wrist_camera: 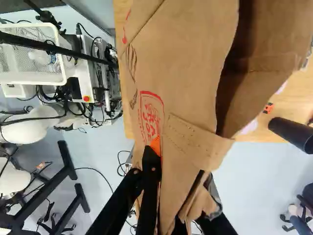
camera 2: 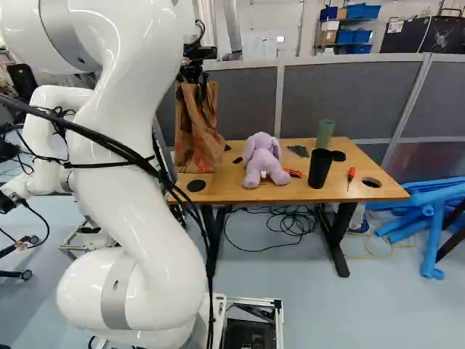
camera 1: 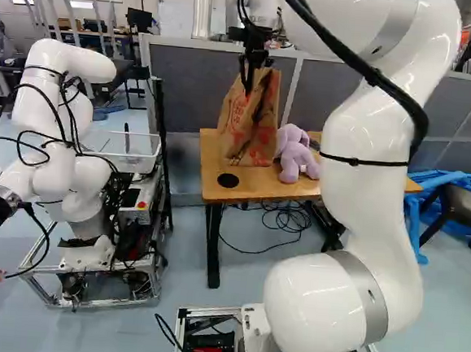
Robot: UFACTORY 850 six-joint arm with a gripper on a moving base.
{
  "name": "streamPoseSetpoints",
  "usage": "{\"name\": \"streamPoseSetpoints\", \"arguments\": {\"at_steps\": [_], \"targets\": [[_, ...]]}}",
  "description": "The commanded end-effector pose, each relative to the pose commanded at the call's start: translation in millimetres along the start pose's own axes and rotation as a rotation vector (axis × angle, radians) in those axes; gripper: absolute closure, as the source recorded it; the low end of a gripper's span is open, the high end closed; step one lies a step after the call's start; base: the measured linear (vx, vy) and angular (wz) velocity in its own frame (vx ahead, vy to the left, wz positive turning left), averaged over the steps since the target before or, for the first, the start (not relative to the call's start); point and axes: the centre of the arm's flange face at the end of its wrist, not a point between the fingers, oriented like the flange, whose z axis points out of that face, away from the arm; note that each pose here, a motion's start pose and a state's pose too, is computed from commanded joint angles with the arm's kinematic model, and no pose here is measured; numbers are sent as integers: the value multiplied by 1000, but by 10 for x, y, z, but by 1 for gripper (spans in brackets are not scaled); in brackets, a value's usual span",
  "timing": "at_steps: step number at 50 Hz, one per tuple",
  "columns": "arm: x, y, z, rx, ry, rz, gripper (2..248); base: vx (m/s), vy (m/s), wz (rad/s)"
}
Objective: Pick up the bag on the ground and place it on the table
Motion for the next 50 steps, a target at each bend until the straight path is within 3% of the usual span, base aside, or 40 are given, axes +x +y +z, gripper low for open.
{"name": "streamPoseSetpoints", "arguments": {"at_steps": [20,50], "targets": [[368,-105,322,-1,-26,-15,229,0,0,0],[571,-121,813,-3,-101,-16,229,0,0,0]]}}
